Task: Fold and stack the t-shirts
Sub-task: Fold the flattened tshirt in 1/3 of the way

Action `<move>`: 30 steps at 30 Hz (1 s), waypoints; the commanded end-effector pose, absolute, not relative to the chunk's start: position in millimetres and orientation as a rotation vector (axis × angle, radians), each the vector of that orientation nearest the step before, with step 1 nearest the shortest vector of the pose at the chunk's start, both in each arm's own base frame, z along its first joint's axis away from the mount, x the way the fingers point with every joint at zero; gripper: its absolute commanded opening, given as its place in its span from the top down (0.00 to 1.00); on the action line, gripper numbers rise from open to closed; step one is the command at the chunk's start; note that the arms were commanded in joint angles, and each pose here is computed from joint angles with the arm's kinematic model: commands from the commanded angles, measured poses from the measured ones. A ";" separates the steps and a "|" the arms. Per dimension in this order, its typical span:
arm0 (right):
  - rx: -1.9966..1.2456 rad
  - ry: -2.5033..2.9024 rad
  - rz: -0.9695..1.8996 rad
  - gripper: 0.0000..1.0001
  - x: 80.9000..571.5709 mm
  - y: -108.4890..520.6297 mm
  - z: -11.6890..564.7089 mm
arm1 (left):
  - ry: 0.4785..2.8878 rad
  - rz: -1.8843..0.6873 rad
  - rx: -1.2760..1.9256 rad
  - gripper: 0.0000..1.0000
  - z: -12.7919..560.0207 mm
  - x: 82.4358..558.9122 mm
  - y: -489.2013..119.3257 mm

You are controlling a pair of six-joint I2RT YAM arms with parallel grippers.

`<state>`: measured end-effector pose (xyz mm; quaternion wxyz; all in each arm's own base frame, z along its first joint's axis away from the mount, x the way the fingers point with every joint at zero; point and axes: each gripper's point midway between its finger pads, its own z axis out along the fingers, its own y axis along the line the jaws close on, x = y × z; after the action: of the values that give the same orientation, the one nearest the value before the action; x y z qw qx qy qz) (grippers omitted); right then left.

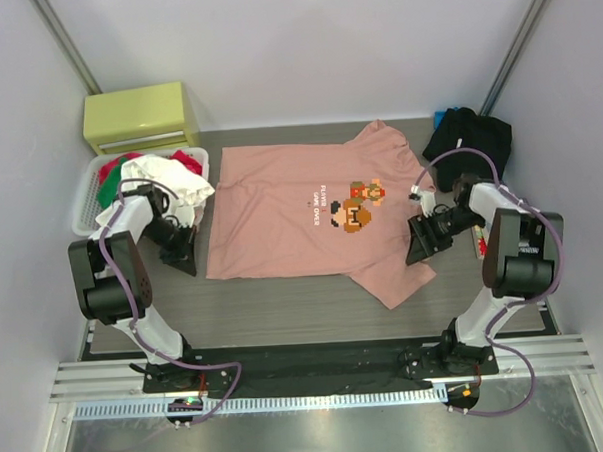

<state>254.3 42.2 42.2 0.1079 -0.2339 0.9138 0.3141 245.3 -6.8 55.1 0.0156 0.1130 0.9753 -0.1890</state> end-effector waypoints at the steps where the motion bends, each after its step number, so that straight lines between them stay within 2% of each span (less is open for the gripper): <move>1: -0.738 2.642 0.866 0.31 235.8 35.5 72.0 | 2.971 -0.551 0.384 1.00 66.6 251.3 -6.2; 7: -0.793 2.560 0.751 0.28 208.7 37.0 103.8 | 2.942 -0.546 0.377 1.00 73.2 248.2 -8.2; 10: -0.763 2.518 0.637 0.26 214.2 31.0 115.5 | 2.906 -0.569 0.370 1.00 84.0 248.0 -13.6; 11: -0.754 2.515 0.637 0.29 215.5 31.4 117.7 | 2.878 -0.576 0.364 1.00 89.3 251.6 -15.4; 12: -0.728 2.510 0.654 0.45 219.4 33.3 123.0 | 2.851 -0.579 0.363 1.00 94.2 255.2 -17.5; 13: -0.717 2.507 0.666 0.81 222.1 34.4 126.1 | 2.779 -0.549 0.342 1.00 106.5 267.9 -17.9; 14: -0.706 2.498 0.672 0.99 226.0 35.3 129.9 | 2.736 -0.538 0.334 1.00 114.0 275.0 -19.4; 18: -0.620 2.382 0.656 0.99 260.5 39.6 165.8 | 2.485 -0.406 0.285 1.00 169.7 321.0 -26.6; 21: -0.607 2.319 0.562 0.99 286.2 34.1 191.7 | 2.392 -0.258 0.308 1.00 203.5 346.8 -34.8; 25: -0.540 2.305 0.533 0.99 312.0 29.6 209.1 | 2.375 -0.193 0.371 1.00 215.1 368.8 -64.6; 30: -0.434 2.331 0.478 0.99 353.7 22.4 196.7 | 2.394 -0.015 0.288 1.00 209.1 407.8 -64.3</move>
<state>316.3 27.6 201.5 0.3426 -0.2130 0.8921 0.2036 371.2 -79.2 216.5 0.3513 0.1678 0.9173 -0.0836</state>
